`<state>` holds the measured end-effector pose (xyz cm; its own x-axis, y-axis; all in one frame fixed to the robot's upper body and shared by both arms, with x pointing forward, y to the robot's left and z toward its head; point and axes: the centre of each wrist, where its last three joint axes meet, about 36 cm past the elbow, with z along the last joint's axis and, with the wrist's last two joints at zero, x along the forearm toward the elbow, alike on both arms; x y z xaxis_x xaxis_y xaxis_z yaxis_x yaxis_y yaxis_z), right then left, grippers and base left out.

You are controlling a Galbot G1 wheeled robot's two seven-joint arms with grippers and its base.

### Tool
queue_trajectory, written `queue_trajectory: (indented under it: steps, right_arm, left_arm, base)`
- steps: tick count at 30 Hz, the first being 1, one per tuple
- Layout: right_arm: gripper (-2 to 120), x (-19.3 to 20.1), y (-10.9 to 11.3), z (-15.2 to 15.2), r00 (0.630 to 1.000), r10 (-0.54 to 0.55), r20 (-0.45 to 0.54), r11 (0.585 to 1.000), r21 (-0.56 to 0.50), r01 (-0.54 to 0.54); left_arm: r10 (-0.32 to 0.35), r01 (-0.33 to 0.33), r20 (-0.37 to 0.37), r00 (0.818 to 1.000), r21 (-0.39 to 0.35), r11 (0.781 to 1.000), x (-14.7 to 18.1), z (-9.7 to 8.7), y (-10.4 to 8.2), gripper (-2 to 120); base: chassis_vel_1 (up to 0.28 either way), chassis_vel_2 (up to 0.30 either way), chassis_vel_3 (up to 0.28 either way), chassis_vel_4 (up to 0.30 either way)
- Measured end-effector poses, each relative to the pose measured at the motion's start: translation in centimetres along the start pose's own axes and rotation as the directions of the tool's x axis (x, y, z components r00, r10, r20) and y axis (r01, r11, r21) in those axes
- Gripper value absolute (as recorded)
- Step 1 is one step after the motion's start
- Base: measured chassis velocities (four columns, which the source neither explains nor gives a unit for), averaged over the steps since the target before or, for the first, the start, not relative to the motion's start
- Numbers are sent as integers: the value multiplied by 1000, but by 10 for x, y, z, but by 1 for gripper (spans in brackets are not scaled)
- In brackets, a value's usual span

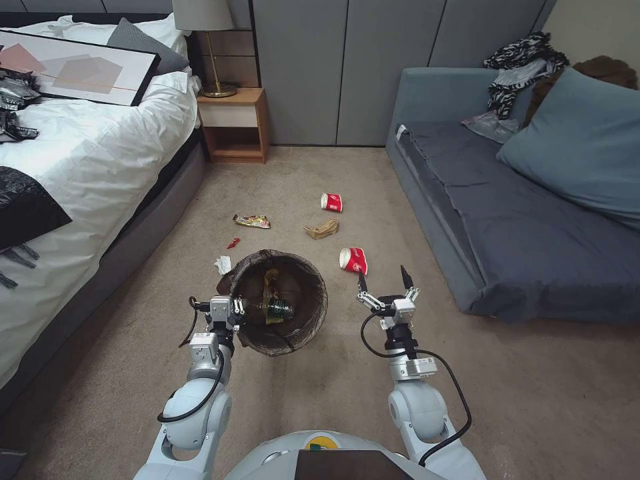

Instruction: Pick up the trash bin, then pick up the garbage from the floor and place it into the trash bin.

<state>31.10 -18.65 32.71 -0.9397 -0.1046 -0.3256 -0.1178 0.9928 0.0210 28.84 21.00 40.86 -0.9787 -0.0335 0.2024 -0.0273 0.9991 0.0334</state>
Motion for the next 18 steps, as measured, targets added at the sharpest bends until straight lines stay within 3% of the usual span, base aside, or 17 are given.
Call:
queue_trajectory:
  steps: [18]
  right_arm:
    - [100, -1, -2, 3, 1000, 9, -1, 1000, 4, -9]
  left_arm:
    - [-25, 25, 5, 1000, 17, 1000, 0, -2, 0, 3]
  base:
    - [0, 0, 0, 0]
